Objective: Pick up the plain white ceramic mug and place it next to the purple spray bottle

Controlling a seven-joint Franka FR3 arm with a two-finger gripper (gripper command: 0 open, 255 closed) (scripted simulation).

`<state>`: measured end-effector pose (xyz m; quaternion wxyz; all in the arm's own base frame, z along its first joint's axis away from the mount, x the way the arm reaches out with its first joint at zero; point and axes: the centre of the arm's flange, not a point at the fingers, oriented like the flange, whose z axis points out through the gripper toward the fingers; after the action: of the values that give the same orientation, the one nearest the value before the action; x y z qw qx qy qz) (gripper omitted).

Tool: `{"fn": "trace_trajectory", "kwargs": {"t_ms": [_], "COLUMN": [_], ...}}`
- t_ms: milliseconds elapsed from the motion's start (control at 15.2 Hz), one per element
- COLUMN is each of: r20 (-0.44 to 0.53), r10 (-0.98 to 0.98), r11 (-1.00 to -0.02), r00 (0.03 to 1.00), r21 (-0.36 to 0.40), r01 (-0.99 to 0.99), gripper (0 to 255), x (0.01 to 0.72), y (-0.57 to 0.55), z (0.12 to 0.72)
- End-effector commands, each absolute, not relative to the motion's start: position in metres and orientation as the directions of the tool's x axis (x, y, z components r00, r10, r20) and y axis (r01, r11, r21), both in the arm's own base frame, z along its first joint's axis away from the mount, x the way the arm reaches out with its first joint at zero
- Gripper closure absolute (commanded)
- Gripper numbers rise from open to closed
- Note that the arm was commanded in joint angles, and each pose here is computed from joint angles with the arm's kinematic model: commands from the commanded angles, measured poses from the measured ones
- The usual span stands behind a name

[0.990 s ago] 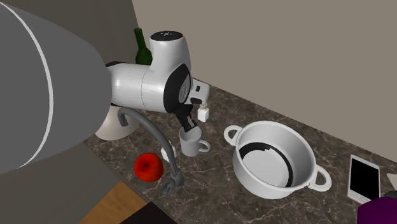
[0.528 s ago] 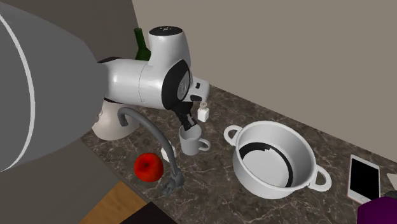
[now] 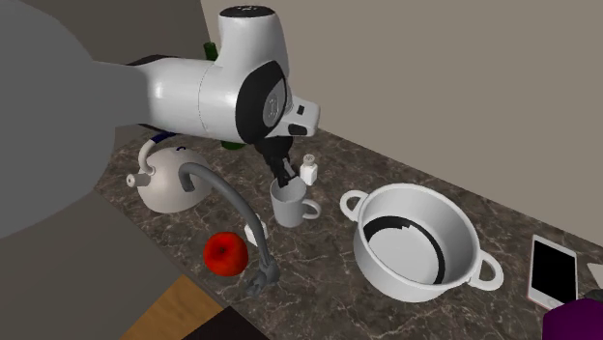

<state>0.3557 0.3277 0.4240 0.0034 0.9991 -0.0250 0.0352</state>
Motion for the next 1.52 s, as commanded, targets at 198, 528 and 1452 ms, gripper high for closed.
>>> {"fn": "trace_trajectory", "kwargs": {"t_ms": [198, 528, 1452], "r20": [0.070, 0.070, 0.070], "r10": [-0.050, -0.050, -0.050], "r11": [-0.999, -0.999, -0.999], "r00": [0.996, 0.996, 0.996], "r21": [0.005, 0.005, 0.005], "r01": [-0.050, -0.050, -0.050], "gripper": [255, 255, 255], "x": [0.356, 0.356, 0.356], "y": [0.328, 0.328, 0.328], "z": [0.451, 0.477, 0.551]}}
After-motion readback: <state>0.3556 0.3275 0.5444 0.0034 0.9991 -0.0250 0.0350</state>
